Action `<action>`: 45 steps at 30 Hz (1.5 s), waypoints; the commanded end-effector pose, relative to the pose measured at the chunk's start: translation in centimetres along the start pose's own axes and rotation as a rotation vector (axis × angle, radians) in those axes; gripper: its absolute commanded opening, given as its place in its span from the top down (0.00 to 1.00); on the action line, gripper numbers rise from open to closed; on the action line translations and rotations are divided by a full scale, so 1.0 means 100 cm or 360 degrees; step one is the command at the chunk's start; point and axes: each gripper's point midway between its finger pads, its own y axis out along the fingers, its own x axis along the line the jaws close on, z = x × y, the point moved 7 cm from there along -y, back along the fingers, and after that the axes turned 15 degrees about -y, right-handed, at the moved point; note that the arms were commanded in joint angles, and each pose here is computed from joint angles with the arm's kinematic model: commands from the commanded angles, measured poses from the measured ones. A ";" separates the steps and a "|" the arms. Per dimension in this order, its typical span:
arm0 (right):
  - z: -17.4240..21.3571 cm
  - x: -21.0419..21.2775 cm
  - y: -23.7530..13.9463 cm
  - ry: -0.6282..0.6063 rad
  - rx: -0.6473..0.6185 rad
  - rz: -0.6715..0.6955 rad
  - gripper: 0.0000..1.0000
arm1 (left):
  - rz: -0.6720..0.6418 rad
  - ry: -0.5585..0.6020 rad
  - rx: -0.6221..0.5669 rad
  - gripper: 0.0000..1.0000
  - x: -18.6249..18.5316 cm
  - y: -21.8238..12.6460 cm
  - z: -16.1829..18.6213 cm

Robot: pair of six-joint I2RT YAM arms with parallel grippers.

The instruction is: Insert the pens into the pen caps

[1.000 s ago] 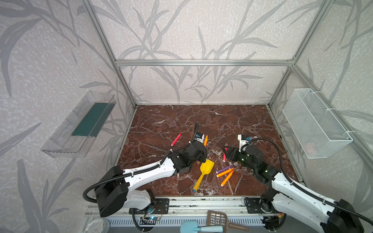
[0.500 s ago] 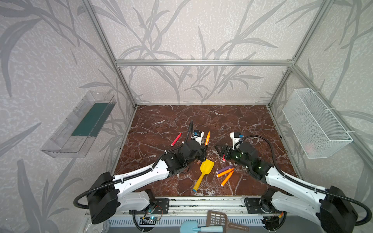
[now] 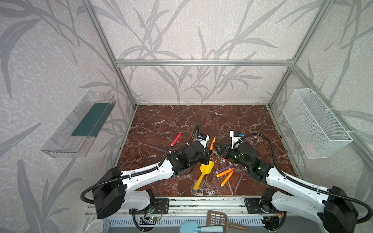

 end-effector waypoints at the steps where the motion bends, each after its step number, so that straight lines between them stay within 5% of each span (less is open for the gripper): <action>1: -0.014 0.008 0.003 -0.0026 -0.0077 -0.0032 0.37 | 0.0100 0.0051 -0.0004 1.00 -0.018 0.002 -0.004; 6: -0.013 0.014 0.006 -0.0048 -0.0010 -0.0082 0.43 | 0.0111 0.0081 0.0008 1.00 -0.025 0.008 0.001; 13: -0.010 0.011 0.005 -0.0024 -0.0008 -0.0074 0.75 | 0.0173 0.0078 -0.0008 1.00 -0.030 0.005 0.002; 19: -0.007 0.011 0.005 -0.0001 -0.0002 -0.0087 0.90 | 0.0212 0.0079 -0.0014 1.00 -0.031 0.003 0.007; 22: -0.006 0.011 0.005 0.0001 0.0012 -0.0099 0.91 | 0.0233 0.0081 -0.0024 1.00 -0.032 0.000 0.008; 26: -0.004 0.011 0.006 0.0003 0.0041 -0.0096 0.79 | 0.0260 0.0088 -0.0031 1.00 -0.036 -0.001 0.008; 33: -0.001 0.008 0.012 0.0008 0.0076 -0.0057 0.78 | 0.0277 0.0111 -0.0026 1.00 -0.041 0.001 0.007; 38: 0.000 0.009 0.013 0.0012 0.0079 -0.0064 0.96 | 0.0251 0.0121 -0.0029 0.98 -0.040 0.002 0.007; 45: 0.003 0.003 0.002 0.0081 0.0004 -0.0063 1.00 | 0.0249 0.0158 -0.0053 0.75 -0.033 0.005 0.012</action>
